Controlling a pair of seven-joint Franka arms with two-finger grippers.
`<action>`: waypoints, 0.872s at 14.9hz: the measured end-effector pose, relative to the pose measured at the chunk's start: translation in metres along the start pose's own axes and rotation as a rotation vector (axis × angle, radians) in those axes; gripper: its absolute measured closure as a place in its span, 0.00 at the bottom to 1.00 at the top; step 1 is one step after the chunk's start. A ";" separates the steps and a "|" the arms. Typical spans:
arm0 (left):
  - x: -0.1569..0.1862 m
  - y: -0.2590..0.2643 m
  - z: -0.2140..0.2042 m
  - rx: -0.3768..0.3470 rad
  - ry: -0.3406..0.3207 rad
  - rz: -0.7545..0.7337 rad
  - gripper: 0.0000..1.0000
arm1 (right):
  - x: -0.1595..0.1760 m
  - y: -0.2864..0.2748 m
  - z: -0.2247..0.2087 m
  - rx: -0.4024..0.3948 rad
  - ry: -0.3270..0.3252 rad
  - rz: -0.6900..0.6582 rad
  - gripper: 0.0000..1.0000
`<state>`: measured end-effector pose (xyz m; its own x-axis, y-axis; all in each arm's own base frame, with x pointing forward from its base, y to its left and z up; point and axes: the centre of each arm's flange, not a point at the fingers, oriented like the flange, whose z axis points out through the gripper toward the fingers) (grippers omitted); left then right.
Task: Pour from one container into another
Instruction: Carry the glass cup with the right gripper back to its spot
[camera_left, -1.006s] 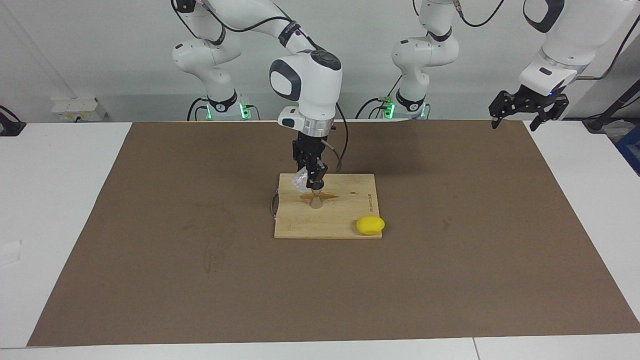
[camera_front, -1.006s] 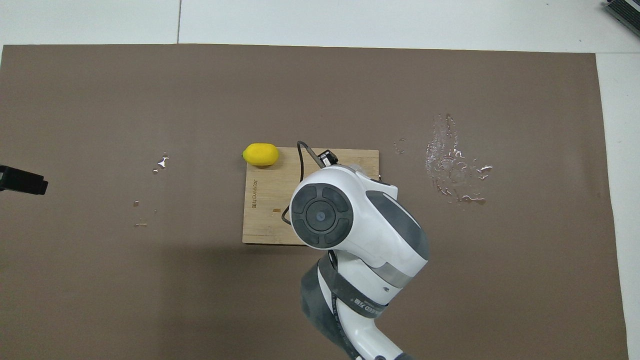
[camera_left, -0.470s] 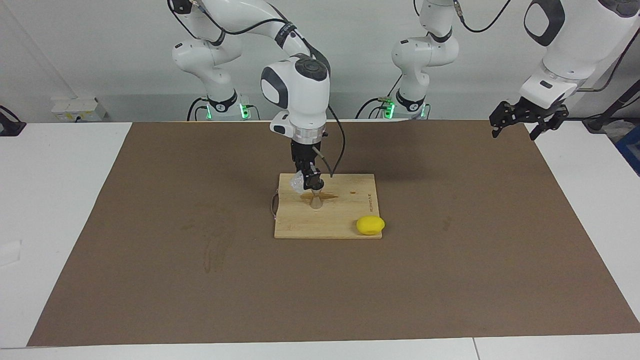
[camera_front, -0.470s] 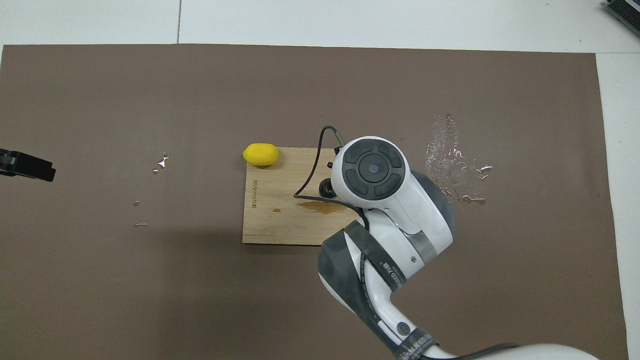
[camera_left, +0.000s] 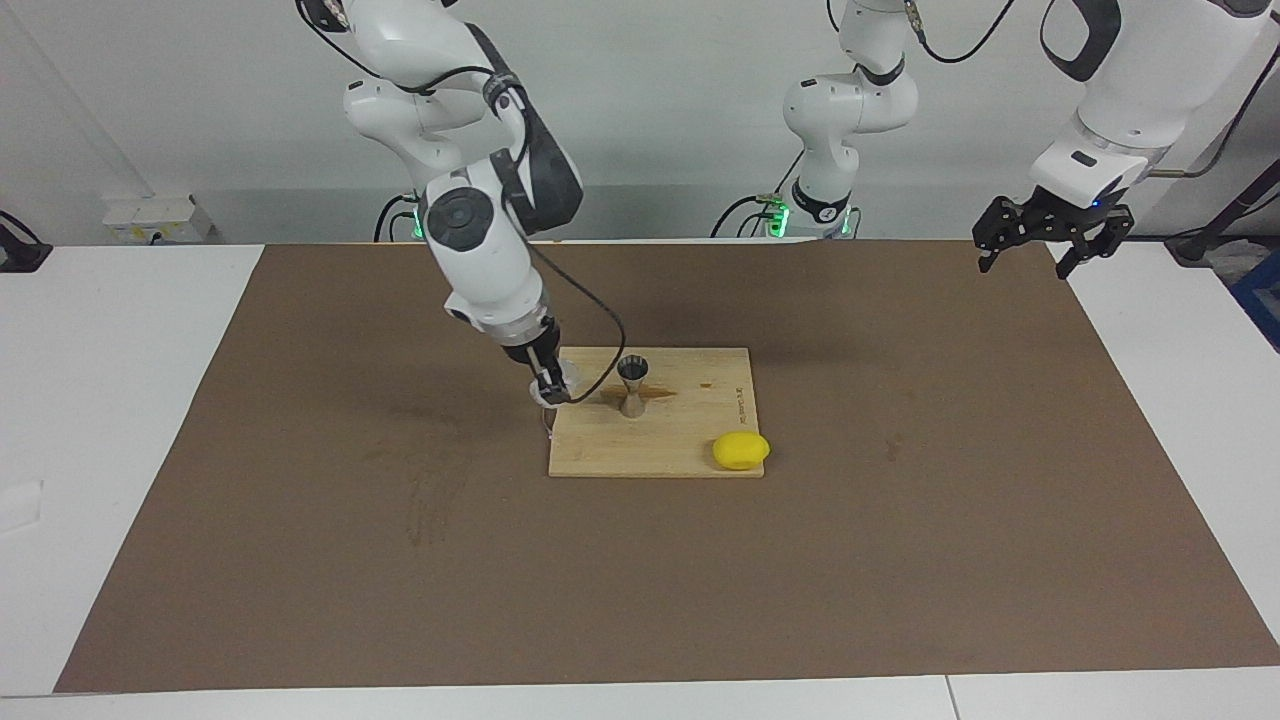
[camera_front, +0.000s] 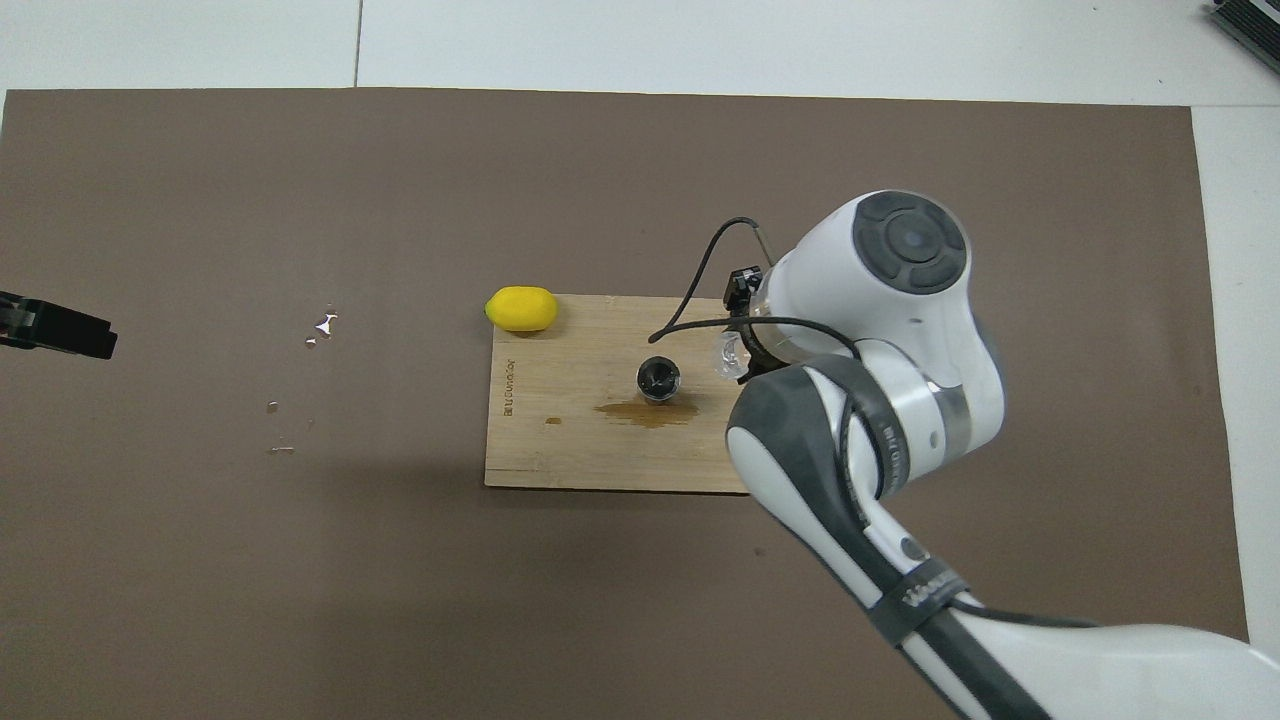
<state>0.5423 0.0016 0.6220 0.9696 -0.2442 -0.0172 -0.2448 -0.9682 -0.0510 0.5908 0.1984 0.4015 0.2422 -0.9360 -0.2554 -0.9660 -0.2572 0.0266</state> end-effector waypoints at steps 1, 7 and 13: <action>0.000 0.000 -0.001 0.000 0.002 0.000 0.00 | 0.025 0.003 0.001 -0.008 -0.039 0.003 0.50; 0.002 0.012 -0.001 -0.049 0.015 0.011 0.00 | 0.148 0.032 0.012 0.004 -0.213 0.010 0.50; 0.004 0.014 -0.002 -0.066 0.028 0.011 0.00 | 0.224 0.054 0.041 0.012 -0.330 0.038 0.50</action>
<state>0.5428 -0.0126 0.6237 0.9667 -0.2555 0.0111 -0.2557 -0.9666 0.0148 0.5889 -0.0155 0.3057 0.1654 -0.8158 -0.5542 -0.9753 -0.2188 0.0309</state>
